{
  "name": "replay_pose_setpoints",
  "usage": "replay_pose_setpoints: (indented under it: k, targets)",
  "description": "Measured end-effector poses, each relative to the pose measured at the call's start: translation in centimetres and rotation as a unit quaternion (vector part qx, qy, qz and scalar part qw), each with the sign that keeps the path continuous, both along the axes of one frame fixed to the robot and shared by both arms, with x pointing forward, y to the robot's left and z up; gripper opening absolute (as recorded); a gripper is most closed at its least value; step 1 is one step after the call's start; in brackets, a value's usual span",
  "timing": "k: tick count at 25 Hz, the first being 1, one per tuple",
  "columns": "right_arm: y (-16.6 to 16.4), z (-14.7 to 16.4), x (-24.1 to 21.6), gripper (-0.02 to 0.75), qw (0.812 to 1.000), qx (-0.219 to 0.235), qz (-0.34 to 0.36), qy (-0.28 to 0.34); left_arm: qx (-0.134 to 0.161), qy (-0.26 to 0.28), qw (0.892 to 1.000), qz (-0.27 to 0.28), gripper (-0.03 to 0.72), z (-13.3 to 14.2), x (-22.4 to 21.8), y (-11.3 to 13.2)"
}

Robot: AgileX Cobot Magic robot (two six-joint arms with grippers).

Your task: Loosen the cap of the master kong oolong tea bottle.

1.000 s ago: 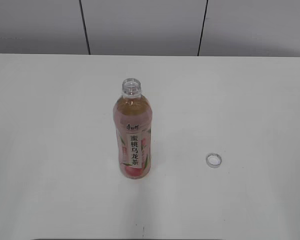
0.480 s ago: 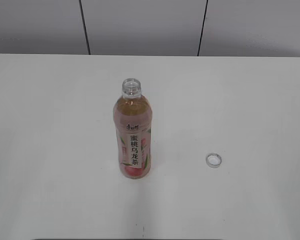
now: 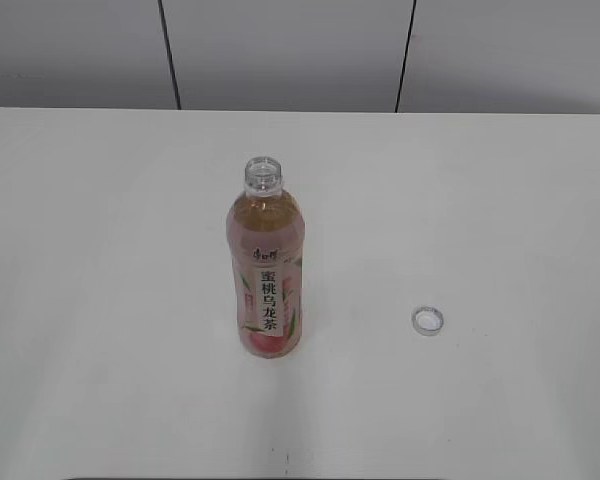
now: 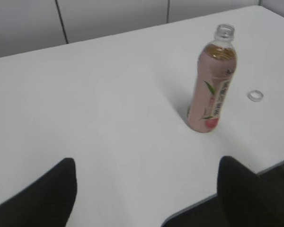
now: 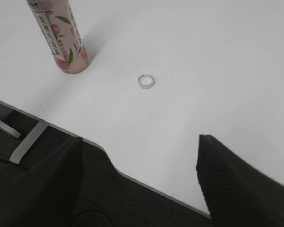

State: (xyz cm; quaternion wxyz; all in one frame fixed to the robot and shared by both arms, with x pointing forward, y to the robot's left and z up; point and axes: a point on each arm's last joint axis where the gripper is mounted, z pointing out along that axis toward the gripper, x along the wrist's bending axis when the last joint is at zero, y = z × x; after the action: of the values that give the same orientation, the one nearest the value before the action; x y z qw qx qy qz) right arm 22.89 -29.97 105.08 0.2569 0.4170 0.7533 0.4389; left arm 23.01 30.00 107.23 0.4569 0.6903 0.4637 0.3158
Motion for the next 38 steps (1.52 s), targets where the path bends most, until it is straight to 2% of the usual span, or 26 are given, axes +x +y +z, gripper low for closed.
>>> replay_pose_setpoints:
  k: [4, 9, 21, 38]
  targets:
    - [0.0, 0.0, 0.0, 0.565, 1.0, 0.0, 0.0, 0.0, -0.003, -0.011, 0.999, 0.048, 0.533, -0.02, -0.4, 0.01]
    - [0.02, 0.0, 0.0, 0.565, 1.0, 0.0, -0.012, 0.0, -0.003, -0.011, 0.997, 0.08, 0.512, -0.02, -0.39, -0.07]
    - [0.35, 0.0, 0.07, 0.565, 0.984, 0.0, -0.18, 0.0, -0.003, -0.011, 0.996, 0.091, 0.509, -0.02, -0.39, -0.1]
    - [0.38, 0.0, 0.09, 0.565, 0.98, 0.0, -0.197, 0.0, -0.002, -0.012, 0.99, 0.137, 0.509, -0.02, -0.38, -0.22]
